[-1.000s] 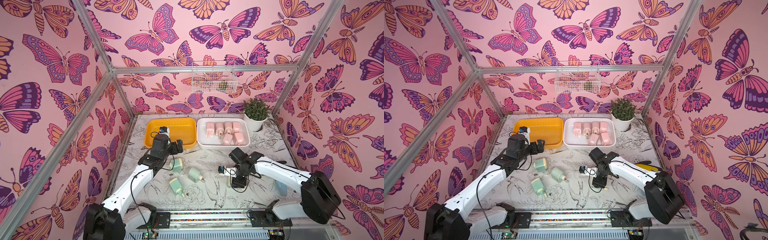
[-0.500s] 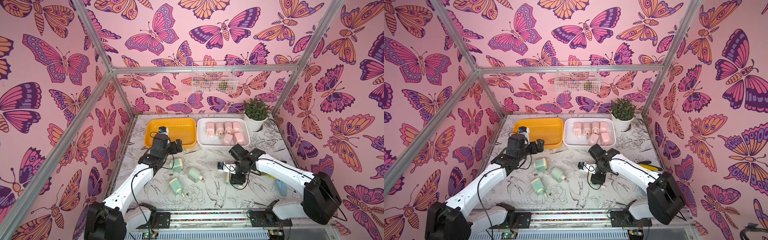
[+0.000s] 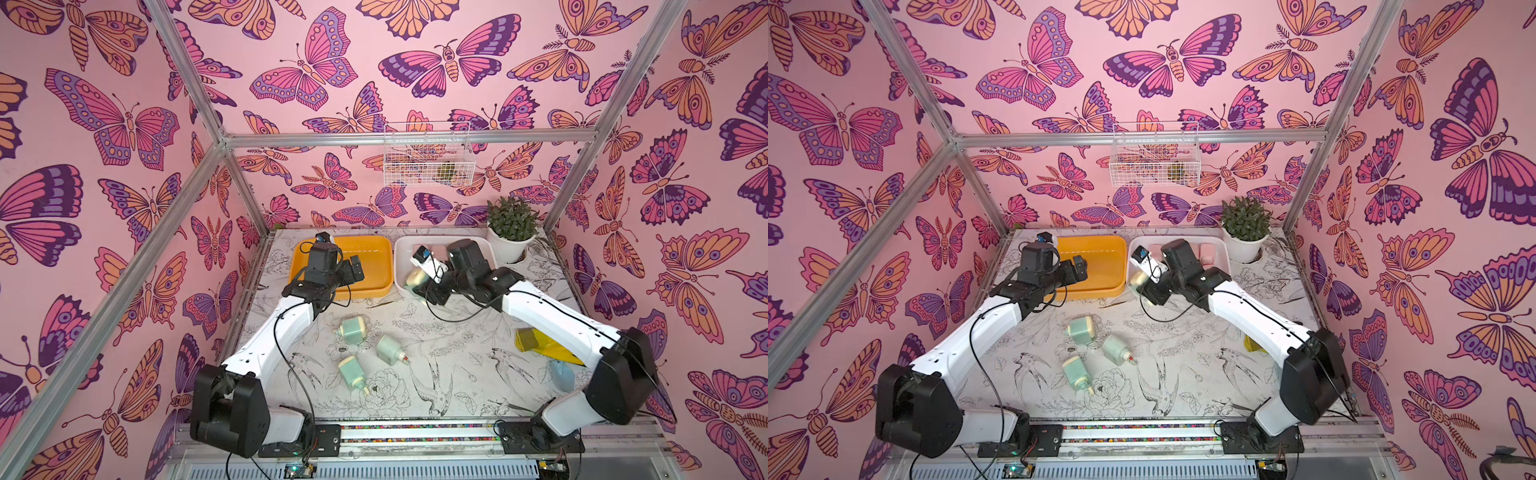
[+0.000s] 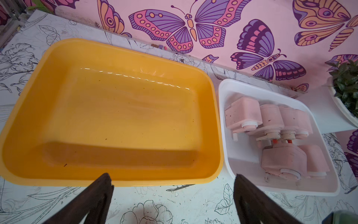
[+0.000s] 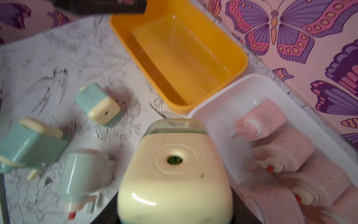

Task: Place the pencil sharpeners by color into the storage box
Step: Pick up the pencil sharpener from the center of the board, then place the pencil sharpener in the storage box.

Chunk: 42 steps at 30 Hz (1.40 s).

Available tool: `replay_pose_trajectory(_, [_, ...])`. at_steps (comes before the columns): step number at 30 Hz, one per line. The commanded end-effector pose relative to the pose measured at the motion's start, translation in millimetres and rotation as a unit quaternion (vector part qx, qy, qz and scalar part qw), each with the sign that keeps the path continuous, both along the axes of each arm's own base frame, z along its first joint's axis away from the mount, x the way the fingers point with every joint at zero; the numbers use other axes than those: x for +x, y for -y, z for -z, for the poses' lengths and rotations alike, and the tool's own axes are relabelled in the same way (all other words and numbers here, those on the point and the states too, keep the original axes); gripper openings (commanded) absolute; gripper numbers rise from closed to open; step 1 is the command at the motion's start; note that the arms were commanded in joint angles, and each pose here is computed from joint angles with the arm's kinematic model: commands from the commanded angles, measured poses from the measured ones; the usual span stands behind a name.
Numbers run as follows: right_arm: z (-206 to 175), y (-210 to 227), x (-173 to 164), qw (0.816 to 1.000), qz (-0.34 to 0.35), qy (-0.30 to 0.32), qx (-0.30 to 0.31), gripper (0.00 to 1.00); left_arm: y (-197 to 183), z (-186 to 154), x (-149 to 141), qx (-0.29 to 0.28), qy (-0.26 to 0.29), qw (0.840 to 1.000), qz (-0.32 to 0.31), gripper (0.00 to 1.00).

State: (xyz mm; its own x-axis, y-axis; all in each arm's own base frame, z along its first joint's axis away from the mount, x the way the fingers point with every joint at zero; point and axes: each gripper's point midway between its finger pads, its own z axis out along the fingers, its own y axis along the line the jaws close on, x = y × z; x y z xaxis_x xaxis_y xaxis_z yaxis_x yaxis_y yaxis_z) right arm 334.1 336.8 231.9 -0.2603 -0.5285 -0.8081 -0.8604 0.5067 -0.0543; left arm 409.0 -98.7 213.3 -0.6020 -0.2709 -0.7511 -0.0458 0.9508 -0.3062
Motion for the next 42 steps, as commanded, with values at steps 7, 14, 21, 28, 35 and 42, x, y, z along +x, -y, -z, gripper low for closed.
replay_pose_trajectory(7, [-28.3,-63.8,58.2,0.991,0.091,-0.036,0.094,0.0,-5.1,-0.2,3.4,0.002,-0.023,1.0,0.017,1.0])
replay_pose_trajectory(14, [9.4,-67.6,77.5,0.979,0.184,-0.082,0.042,0.0,-13.1,3.7,-2.5,0.031,-0.02,0.999,0.015,1.0])
replay_pose_trajectory(21, [20.2,-66.0,73.2,0.967,0.229,-0.111,0.021,0.0,-9.7,10.9,-4.5,0.034,-0.028,0.999,0.029,1.0])
replay_pose_trajectory(28, [39.1,-70.1,73.0,0.948,0.289,-0.135,-0.005,0.0,-16.4,13.0,-4.4,0.036,-0.022,0.999,0.008,1.0])
replay_pose_trajectory(35, [49.7,-105.6,100.1,0.946,0.296,-0.127,0.036,0.0,-29.4,16.0,-1.3,0.047,-0.024,0.998,-0.022,1.0])
replay_pose_trajectory(42, [88.7,-121.2,122.1,0.935,0.325,-0.134,0.033,0.0,-28.7,22.4,1.2,0.039,-0.038,0.998,-0.023,1.0])
